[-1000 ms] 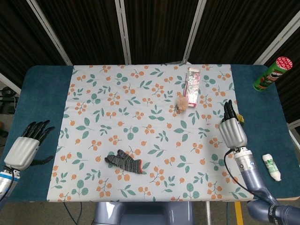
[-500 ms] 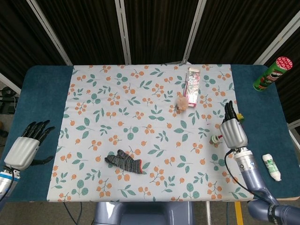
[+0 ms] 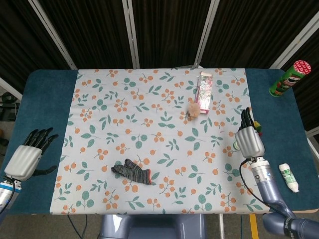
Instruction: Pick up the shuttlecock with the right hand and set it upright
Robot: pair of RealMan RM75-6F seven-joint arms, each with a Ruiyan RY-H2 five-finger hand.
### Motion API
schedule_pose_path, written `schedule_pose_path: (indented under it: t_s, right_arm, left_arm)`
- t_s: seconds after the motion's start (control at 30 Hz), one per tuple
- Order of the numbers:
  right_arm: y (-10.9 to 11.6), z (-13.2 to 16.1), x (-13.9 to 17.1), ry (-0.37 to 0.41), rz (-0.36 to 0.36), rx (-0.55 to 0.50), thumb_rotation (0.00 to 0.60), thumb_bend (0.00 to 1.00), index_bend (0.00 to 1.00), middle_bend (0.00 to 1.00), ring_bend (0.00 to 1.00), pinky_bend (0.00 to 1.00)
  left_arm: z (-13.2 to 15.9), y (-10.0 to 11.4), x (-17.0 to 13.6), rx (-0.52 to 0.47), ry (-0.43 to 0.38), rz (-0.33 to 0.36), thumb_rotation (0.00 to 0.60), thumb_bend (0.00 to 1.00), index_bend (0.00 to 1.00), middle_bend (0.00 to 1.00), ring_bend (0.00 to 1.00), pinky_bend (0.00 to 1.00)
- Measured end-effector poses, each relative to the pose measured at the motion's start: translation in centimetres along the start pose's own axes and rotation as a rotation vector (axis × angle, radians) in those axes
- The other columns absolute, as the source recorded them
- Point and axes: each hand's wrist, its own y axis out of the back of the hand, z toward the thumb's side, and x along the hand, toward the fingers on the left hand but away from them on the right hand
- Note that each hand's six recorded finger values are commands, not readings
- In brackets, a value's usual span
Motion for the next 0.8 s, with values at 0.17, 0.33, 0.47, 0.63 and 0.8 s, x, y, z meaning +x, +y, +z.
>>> schedule_pose_path:
  t_s: [0.17,0.33,0.47,0.63,0.8]
  right_arm:
    - [0.1,0.1,0.0,0.001,-0.009,-0.005,0.600,0.42,0.62,0.33,0.07,0.00]
    - [0.3,0.3,0.0,0.006,-0.012,-0.009,0.600,0.40,0.58,0.32,0.06,0.00]
    - [0.4,0.3,0.2,0.011,-0.015,-0.007,0.600,0.32,0.43,0.26,0.02,0.00]
    - [0.8,0.1,0.4,0.008,-0.020,-0.003,0.600,0.24,0.24,0.15,0.00,0.00]
    - [1.4,0.0,0.7,0.000,-0.036,-0.003,0.600,0.23,0.17,0.11,0.00,0.00]
  left_arm:
    - [0.0,0.0,0.0,0.000,0.000,0.000,0.528,0.21,0.12,0.00,0.00,0.00]
    - [0.0,0.0,0.0,0.000,0.000,0.000,0.528,0.21,0.12,0.00,0.00,0.00]
    - [0.0,0.0,0.0,0.000,0.000,0.000,0.533,0.21,0.12,0.00,0.00,0.00]
    - [0.0,0.0,0.0,0.000,0.000,0.000,0.533,0.21,0.12,0.00,0.00,0.00]
    - [0.0,0.0,0.0,0.000,0.001,0.000,0.528,0.21,0.12,0.00,0.00,0.00]
